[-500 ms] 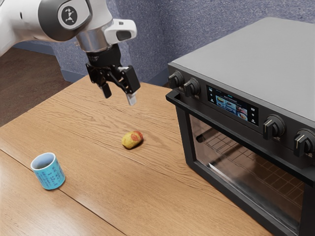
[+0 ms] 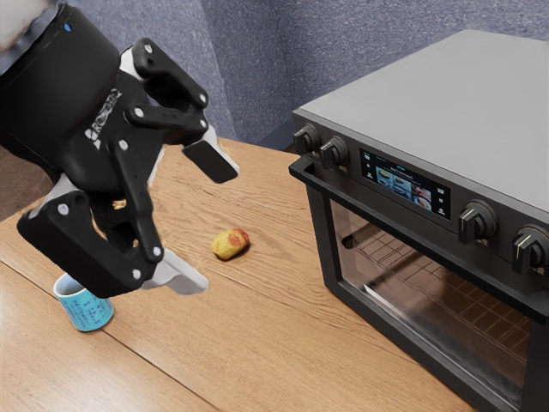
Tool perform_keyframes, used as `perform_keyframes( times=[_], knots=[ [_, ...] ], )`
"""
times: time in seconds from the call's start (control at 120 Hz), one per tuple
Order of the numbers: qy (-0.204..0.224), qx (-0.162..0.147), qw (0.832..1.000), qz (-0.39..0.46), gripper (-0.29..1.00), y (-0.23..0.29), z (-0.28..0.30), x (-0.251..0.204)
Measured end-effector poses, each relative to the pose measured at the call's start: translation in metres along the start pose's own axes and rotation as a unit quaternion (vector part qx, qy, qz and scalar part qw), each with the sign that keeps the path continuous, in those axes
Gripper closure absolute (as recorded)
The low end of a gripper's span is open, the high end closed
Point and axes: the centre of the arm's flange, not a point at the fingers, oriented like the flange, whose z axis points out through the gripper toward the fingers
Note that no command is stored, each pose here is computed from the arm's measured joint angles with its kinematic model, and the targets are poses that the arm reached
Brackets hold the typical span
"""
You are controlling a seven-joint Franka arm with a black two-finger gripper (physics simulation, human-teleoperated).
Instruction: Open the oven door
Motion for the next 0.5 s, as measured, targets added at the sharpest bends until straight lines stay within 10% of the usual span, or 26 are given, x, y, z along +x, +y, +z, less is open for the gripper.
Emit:
perform_keyframes(
  times=[0.5],
  knots=[
    [0.046,-0.004,0.939,0.341,0.00,-0.045,0.116,-0.002]
  ],
)
